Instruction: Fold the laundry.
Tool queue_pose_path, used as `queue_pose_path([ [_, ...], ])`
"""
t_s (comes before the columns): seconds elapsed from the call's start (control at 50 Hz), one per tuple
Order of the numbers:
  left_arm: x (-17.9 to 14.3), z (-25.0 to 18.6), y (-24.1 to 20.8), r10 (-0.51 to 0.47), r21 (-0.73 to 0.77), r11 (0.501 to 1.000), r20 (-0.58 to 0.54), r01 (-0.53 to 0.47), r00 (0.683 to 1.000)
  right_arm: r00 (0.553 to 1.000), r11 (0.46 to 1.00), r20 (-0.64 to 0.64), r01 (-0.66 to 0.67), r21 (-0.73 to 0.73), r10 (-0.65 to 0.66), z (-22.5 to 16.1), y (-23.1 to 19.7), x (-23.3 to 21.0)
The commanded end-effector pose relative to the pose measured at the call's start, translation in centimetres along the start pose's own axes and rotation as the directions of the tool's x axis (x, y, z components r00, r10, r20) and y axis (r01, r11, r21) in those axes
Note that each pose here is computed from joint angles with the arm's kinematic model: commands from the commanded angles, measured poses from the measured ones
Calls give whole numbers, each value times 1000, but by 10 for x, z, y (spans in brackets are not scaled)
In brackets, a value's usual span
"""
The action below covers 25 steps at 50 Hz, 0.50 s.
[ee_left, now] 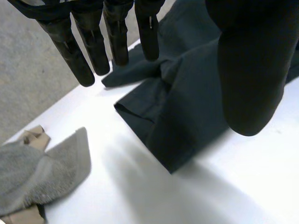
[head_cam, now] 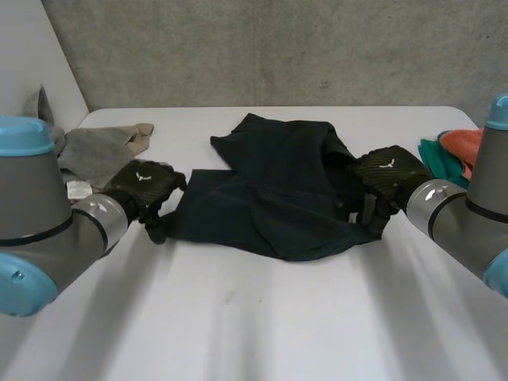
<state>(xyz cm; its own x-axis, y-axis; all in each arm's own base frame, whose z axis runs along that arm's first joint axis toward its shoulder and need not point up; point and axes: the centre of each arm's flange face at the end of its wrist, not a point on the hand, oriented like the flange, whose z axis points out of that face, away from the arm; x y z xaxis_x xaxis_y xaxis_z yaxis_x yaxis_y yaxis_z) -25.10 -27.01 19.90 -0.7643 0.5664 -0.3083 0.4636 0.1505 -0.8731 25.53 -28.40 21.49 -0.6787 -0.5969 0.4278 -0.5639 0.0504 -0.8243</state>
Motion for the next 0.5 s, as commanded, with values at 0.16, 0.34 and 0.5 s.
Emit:
queue_pose_path([
  [0.16, 21, -3, 25, -100, -88, 992, -49, 95, 994, 965, 982, 182, 188, 12, -187, 16, 15, -27],
  [0.34, 27, 12, 35, -99, -103, 990, -61, 92, 993, 974, 986, 161, 163, -11, -160, 29, 21, -31],
  [0.5, 28, 27, 34, -86, -91, 993, -53, 81, 995, 989, 983, 104, 91, 160, -108, 22, -16, -38],
])
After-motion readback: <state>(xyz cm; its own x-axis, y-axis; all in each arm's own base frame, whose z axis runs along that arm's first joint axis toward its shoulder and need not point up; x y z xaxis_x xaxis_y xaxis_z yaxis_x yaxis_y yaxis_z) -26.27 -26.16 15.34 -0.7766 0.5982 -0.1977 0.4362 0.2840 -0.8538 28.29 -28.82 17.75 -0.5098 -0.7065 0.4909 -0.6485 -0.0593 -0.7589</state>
